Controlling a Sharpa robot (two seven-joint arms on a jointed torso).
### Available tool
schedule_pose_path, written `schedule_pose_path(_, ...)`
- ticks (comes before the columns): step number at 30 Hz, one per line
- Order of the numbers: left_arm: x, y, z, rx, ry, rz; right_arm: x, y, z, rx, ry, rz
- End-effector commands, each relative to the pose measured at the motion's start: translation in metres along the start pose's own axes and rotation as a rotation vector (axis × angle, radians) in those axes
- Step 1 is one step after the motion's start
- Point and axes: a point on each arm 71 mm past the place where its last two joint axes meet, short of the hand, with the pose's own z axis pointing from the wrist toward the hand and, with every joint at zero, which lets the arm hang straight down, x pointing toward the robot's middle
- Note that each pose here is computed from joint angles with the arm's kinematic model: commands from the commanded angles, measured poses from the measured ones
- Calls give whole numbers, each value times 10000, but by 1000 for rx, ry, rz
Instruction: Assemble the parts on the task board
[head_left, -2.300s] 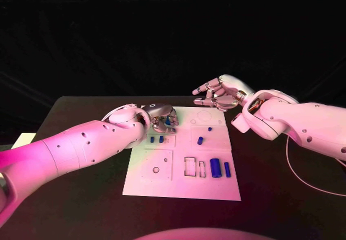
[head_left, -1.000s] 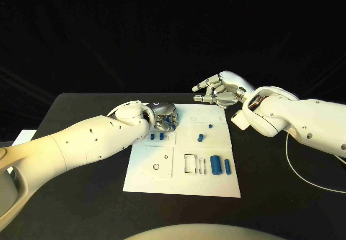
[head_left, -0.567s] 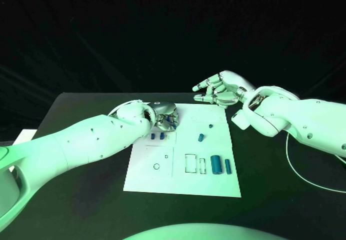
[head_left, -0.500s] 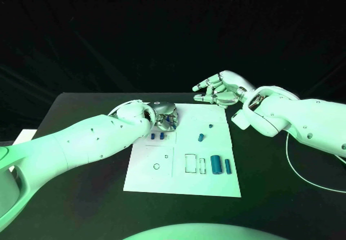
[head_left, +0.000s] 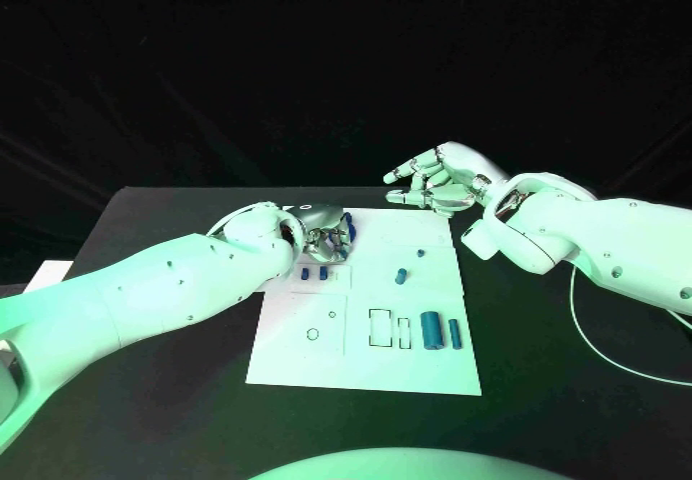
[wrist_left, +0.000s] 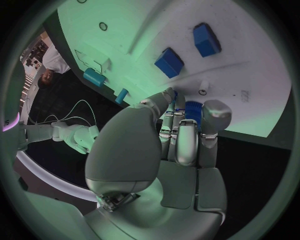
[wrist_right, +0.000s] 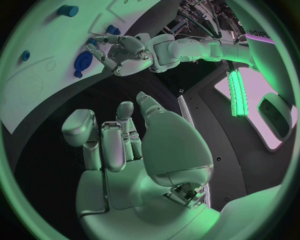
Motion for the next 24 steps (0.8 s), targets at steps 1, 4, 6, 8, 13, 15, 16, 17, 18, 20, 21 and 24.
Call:
schedule_pose_path(1, -99, 17, -50, -20, -43, -54, 8, 3, 3, -7, 6, 2)
schedule_pose_path(4, -175, 60, -124, -28, -55, -71, 10, 1, 5, -7, 6, 3)
schedule_pose_path(6, -223, 108, -189, -38, -58, -85, 10, -2, 3, -6, 6, 3)
schedule_pose_path(8, -251, 152, -235, -45, -61, -94, 7, -5, 1, -5, 5, 3)
schedule_pose_path(13, -283, 286, -326, -73, -56, -116, 3, -11, -4, -3, 4, 3)
schedule_pose_path(15, -282, 330, -346, -84, -49, -119, 2, -13, -4, -2, 4, 3)
schedule_pose_path(16, -280, 349, -353, -89, -45, -120, 2, -13, -4, -2, 4, 2)
schedule_pose_path(17, -278, 364, -358, -92, -42, -121, 2, -14, -4, -2, 4, 3)
schedule_pose_path(18, -274, 379, -362, -96, -37, -122, 3, -14, -5, -2, 4, 3)
schedule_pose_path(20, -267, 391, -363, -99, -33, -123, 4, -14, -4, -2, 4, 3)
schedule_pose_path(21, -263, 395, -362, -100, -30, -124, 6, -14, -4, -3, 5, 3)
schedule_pose_path(24, -241, 402, -352, -102, -20, -125, 11, -14, -3, -3, 6, 4)
